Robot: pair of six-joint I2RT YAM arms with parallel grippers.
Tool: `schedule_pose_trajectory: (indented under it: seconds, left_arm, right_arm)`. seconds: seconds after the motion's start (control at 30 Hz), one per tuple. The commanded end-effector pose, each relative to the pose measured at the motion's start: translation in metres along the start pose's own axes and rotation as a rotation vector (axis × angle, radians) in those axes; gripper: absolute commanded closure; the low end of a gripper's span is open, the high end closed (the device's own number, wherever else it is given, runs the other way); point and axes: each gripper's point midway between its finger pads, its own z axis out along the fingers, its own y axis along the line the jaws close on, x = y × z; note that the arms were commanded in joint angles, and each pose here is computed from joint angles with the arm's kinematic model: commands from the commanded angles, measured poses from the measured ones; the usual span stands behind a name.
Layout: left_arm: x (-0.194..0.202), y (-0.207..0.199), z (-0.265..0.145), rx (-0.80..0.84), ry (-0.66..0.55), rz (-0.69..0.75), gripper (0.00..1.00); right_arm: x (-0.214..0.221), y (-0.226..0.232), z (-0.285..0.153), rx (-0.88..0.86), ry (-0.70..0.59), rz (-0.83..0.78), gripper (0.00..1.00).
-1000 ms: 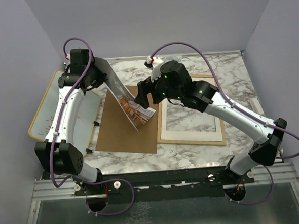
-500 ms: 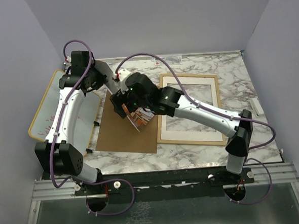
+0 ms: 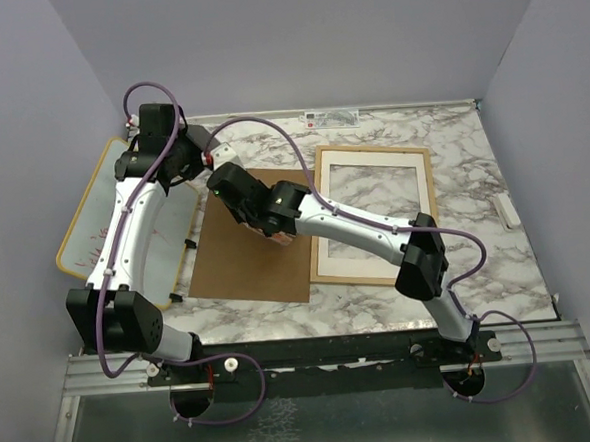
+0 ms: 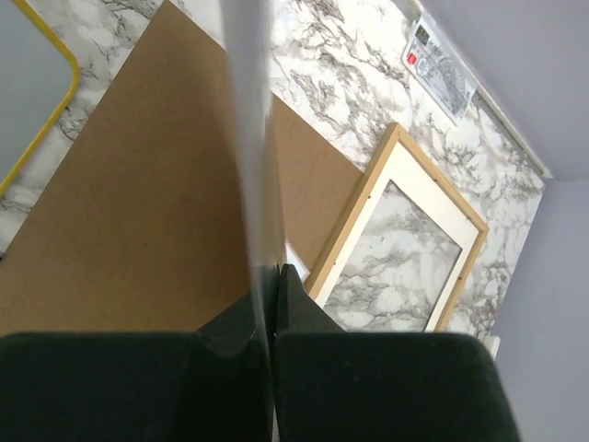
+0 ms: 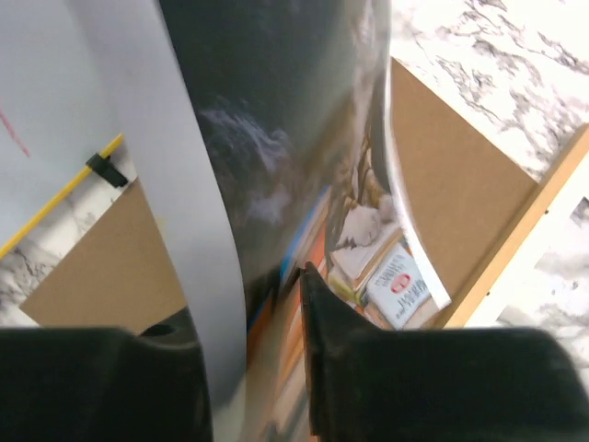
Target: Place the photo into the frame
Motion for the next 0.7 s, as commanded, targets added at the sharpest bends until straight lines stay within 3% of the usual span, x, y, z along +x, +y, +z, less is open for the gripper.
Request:
schedule_pose_trajectory:
  seconds: [0.0, 0.03, 0.07, 0.3, 0.53, 0.67]
  left_arm:
    - [0.001, -0.003, -0.013, 0.021, -0.01, -0.006, 1.0]
    - [0.002, -0.004, -0.013, 0.023, -0.008, -0.005, 0.95]
    - [0.001, -0.004, -0.013, 0.025, -0.008, -0.004, 0.82]
    - [-0.024, -0.03, -0.037, 0.102, -0.088, 0.025, 0.3]
    - [-0.049, -0.071, -0.077, 0.255, -0.166, 0.093, 0.02]
    - [-0.046, -0.085, -0.086, 0.333, -0.149, 0.124, 0.01]
  right_arm:
    - [-0.02, -0.019, -0.013, 0.088, -0.058, 0.053, 0.87]
    - [-0.021, -0.02, -0.015, 0.087, -0.066, 0.059, 0.93]
    - [-0.023, -0.021, -0.017, 0.082, -0.075, 0.065, 0.98]
    - [-0.031, -0.035, -0.036, 0.011, -0.105, 0.133, 0.99]
    - [-0.051, -0.073, -0.057, -0.211, -0.13, 0.288, 0.99]
    - [-0.059, -0.116, -0.071, -0.295, -0.133, 0.439, 1.0]
